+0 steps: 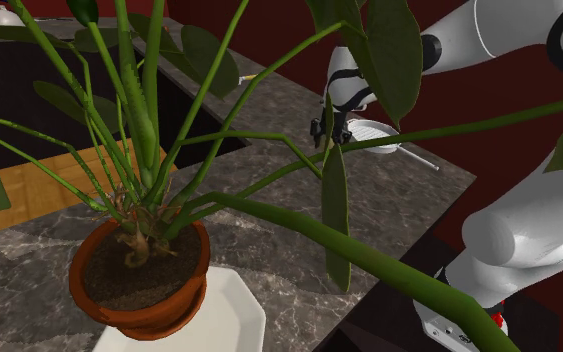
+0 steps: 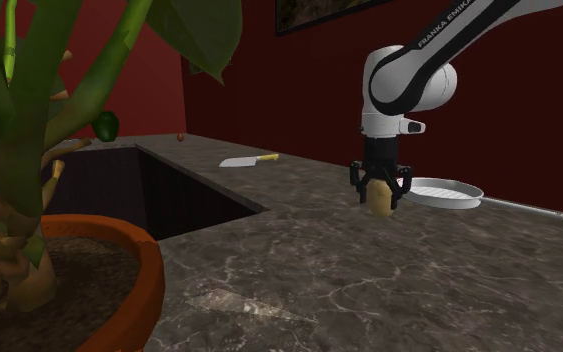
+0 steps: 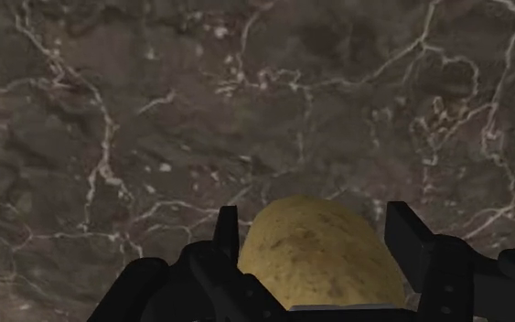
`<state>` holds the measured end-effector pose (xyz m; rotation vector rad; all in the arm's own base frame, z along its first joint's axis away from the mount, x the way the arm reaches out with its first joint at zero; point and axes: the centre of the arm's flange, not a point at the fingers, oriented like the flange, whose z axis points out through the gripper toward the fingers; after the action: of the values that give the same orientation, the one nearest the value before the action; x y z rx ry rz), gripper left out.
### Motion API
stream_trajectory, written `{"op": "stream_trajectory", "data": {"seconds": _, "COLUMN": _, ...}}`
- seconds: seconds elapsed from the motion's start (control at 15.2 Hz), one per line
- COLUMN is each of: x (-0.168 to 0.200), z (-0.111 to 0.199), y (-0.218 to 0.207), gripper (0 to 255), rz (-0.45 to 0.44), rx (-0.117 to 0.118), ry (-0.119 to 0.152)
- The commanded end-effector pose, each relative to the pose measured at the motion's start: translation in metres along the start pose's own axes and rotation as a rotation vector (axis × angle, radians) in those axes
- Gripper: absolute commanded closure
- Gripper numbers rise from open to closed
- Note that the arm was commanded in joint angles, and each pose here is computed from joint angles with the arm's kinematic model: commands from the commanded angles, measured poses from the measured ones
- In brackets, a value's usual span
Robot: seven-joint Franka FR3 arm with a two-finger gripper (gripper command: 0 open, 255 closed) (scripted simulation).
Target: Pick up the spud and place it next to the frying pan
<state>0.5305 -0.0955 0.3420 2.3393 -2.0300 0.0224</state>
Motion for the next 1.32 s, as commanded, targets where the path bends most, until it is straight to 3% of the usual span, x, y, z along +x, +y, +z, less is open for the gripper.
{"op": "stream_trajectory", "data": {"seconds": 0.0, "x": 0.000, "z": 0.005, "y": 0.002, "gripper": 255, "rz": 0.001, "rx": -0.007, "ry": -0.004}}
{"op": "stream_trajectory", "data": {"seconds": 0.33, "x": 0.000, "z": 0.005, "y": 0.002, "gripper": 255, "rz": 0.001, "rx": -0.007, "ry": -0.004}}
{"op": "stream_trajectory", "data": {"seconds": 0.4, "x": 0.001, "z": 0.005, "y": 0.001, "gripper": 0, "rz": 0.001, "rx": -0.007, "ry": -0.004}}
{"op": "stream_trajectory", "data": {"seconds": 0.73, "x": 0.000, "z": 0.005, "y": 0.002, "gripper": 0, "rz": 0.001, "rx": -0.007, "ry": -0.004}}
{"op": "stream_trajectory", "data": {"seconds": 0.99, "x": 0.001, "z": -0.045, "y": 0.001, "gripper": 0, "rz": 0.001, "rx": -0.007, "ry": -0.004}}
{"op": "stream_trajectory", "data": {"seconds": 1.25, "x": 0.001, "z": -0.045, "y": 0.001, "gripper": 0, "rz": 0.001, "rx": -0.007, "ry": -0.004}}
